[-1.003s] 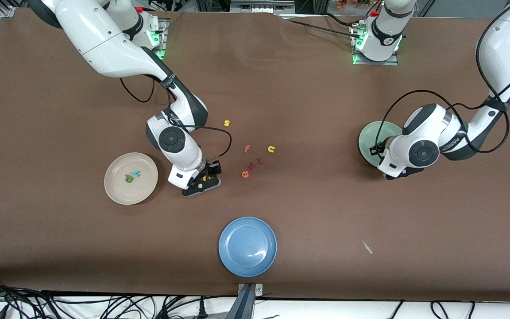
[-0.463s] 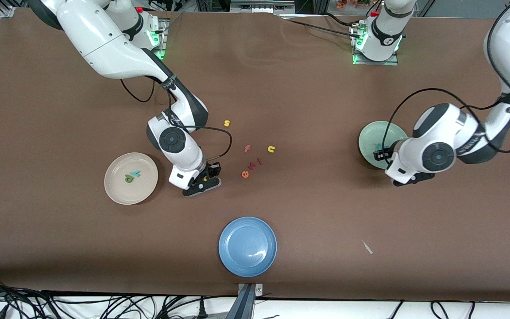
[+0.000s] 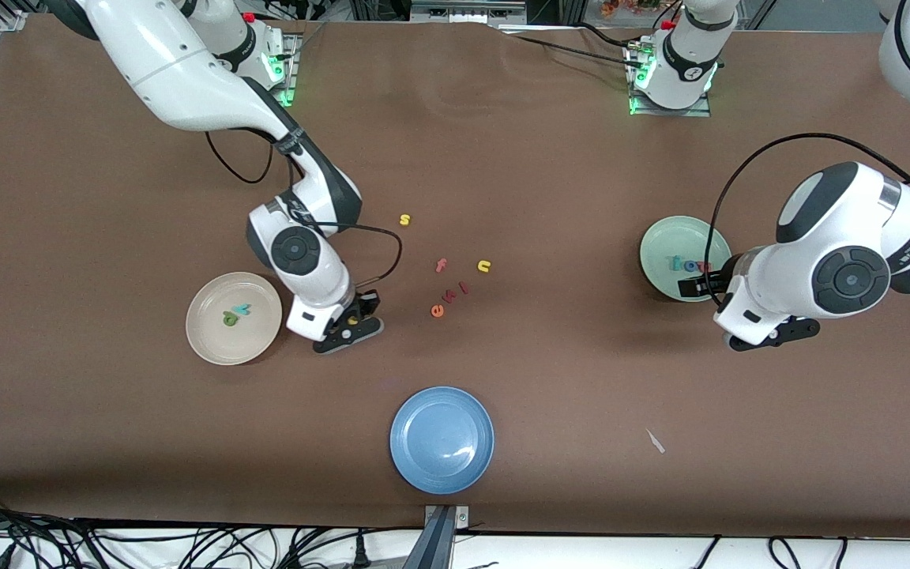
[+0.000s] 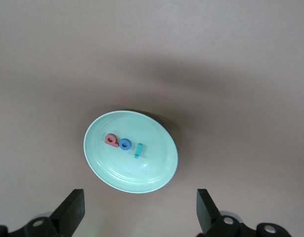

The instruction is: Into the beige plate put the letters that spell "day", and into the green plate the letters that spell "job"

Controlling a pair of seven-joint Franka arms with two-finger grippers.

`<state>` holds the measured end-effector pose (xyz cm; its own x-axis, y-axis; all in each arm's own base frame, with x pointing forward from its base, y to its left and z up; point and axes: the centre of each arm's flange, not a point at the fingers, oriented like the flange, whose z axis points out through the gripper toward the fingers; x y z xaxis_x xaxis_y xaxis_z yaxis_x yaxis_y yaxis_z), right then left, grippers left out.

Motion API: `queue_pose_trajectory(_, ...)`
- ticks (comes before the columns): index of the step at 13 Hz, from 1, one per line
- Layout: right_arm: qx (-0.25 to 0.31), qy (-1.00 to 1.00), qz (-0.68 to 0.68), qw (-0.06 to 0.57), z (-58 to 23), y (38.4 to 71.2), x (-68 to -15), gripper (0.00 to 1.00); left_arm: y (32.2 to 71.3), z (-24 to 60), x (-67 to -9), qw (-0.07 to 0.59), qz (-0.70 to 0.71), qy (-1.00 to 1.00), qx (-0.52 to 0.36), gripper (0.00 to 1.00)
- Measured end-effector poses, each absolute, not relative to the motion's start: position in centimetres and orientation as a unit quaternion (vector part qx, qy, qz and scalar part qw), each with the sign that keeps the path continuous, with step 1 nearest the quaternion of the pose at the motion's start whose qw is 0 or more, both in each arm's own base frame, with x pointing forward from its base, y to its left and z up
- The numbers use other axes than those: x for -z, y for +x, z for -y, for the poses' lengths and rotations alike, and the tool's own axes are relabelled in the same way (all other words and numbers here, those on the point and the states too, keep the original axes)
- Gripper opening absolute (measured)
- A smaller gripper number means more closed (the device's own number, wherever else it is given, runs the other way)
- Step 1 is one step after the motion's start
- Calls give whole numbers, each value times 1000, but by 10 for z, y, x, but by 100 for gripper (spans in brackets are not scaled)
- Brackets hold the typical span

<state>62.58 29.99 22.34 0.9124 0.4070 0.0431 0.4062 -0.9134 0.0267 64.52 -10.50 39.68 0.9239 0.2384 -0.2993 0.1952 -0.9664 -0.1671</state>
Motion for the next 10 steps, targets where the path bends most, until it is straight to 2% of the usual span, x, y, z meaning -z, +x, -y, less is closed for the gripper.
queue_pose_trajectory(3,4,975,-218,47,-230,642,-276,27,657,128,-404,84,112,-979,-149,100)
queue_pose_trajectory(5,24,972,-222,69,-165,643,-277,27,661,135,-403,100,104,-978,-151,99)
queue_pose_trajectory(7,42,972,-216,76,-120,641,-264,32,660,138,-396,118,77,-976,-167,99)
queue_pose_trajectory(9,47,976,-203,63,-115,638,-259,51,666,133,-399,129,40,-975,-178,99)
queue_pose_trajectory(10,47,977,-201,57,-119,637,-259,64,669,129,-406,125,29,-975,-183,99)
